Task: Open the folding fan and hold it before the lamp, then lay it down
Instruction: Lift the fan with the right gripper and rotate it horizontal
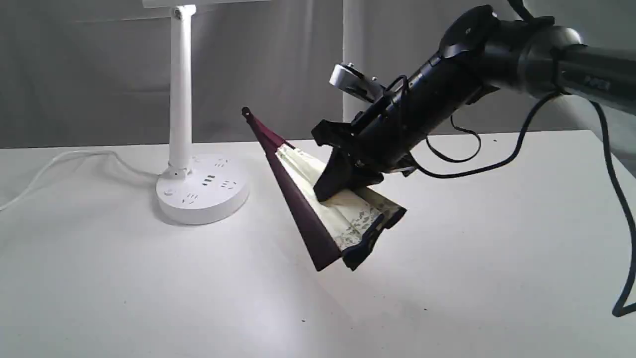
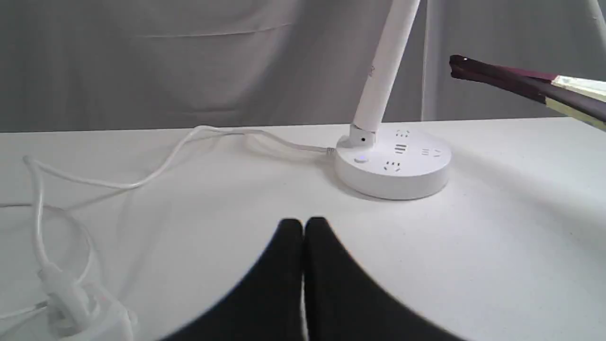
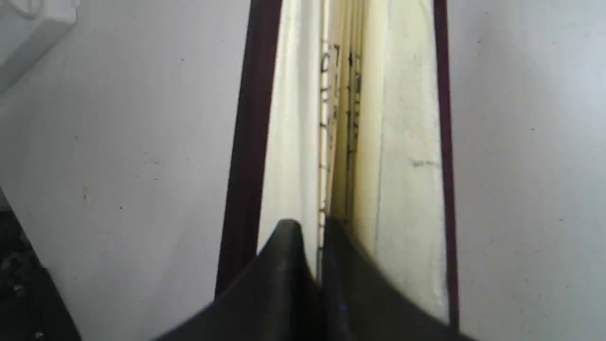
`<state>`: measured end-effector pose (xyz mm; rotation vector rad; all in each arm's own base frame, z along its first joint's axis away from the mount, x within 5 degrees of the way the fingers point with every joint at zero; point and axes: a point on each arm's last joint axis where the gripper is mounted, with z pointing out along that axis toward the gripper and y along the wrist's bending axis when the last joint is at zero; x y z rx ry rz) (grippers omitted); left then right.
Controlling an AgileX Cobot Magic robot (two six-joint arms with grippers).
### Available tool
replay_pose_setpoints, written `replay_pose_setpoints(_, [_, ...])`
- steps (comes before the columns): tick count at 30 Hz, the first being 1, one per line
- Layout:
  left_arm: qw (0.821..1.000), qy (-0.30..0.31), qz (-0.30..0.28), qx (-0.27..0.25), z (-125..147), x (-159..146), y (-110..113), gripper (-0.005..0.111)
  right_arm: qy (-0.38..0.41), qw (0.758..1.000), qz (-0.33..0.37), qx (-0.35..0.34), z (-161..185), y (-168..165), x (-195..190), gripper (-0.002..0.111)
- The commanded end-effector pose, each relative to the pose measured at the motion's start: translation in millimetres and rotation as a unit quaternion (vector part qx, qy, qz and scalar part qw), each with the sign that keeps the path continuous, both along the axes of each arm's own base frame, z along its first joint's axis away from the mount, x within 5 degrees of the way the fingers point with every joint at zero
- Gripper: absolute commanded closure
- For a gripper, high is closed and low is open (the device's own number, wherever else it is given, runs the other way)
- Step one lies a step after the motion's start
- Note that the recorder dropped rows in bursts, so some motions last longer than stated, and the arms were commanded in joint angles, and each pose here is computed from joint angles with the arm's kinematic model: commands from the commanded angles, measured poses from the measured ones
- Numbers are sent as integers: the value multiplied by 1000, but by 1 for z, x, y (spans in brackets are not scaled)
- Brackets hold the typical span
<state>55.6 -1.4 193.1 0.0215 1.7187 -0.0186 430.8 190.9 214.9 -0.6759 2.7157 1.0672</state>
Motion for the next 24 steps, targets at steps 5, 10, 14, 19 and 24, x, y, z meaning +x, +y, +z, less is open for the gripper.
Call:
replay_pose_setpoints(5, [1000,-11,0,6,1,0,0,107,-16,999,10,44,13,4,-2,108])
replay_pose_setpoints(10, [1000,-11,0,3,1,0,0,107,-23,999,17,45,13,4,-2,108])
replay_pose_setpoints(14, [1000,-11,0,3,1,0,0,107,-23,999,17,45,13,4,-2,108])
replay_pose_setpoints(19, [1000,-29,1,3,4,0,0,107,-28,998,23,46,13,4,-2,108])
replay_pose_setpoints(24, [995,-89,1,-44,15,1,0,107,-71,995,66,36,12,3,-2,108])
